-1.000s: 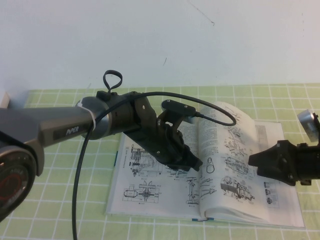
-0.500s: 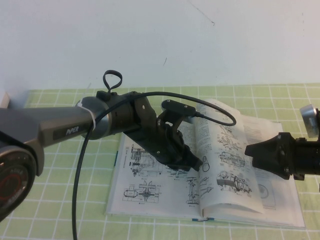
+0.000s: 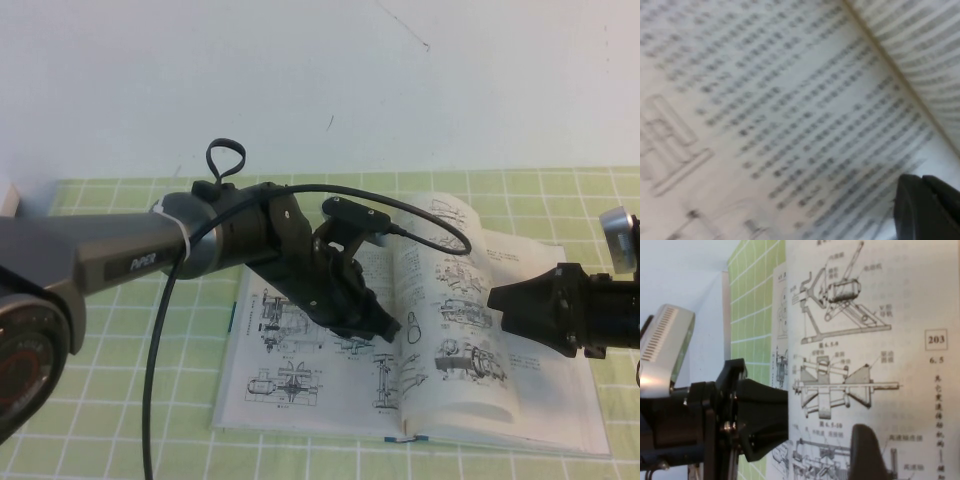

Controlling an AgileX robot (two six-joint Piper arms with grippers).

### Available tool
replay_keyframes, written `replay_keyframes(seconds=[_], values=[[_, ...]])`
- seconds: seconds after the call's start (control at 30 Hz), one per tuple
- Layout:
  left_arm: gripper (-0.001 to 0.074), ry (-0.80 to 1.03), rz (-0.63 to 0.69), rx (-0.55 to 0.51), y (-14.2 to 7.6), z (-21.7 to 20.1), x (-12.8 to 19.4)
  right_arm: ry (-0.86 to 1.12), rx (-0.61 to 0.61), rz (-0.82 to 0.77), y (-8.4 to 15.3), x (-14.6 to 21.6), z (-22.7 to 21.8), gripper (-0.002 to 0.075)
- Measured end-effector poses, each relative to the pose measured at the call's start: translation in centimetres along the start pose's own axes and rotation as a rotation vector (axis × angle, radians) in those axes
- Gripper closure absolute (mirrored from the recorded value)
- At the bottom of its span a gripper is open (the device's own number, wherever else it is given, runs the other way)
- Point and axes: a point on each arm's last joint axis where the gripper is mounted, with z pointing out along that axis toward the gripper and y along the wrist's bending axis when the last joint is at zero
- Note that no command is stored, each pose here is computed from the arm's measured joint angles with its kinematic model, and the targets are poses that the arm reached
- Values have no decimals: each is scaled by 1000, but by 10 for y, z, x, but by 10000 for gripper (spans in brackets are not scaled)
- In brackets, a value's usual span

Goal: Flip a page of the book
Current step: Open the closed book

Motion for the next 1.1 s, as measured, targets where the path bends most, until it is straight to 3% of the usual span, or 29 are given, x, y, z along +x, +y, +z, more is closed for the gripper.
replay_keyframes(seconds=[0.23,0.53,0.63,0.9,1.1], values=[[740,-54,65,-65,7,-31,-6,0,0,-2,0,0,0,339],[738,-201,173,-92,-15,-78,-23,1,1,-1,-1,0,0,339],[738,-226,257,-82,-35,-82,-25,1,1,-1,-1,0,0,339],[738,-253,622,-79,-121,-75,-30,1,-1,-7,0,0,0,339],[738,-263,872,-104,-168,-63,-20,2,-4,-27,0,0,0,339]])
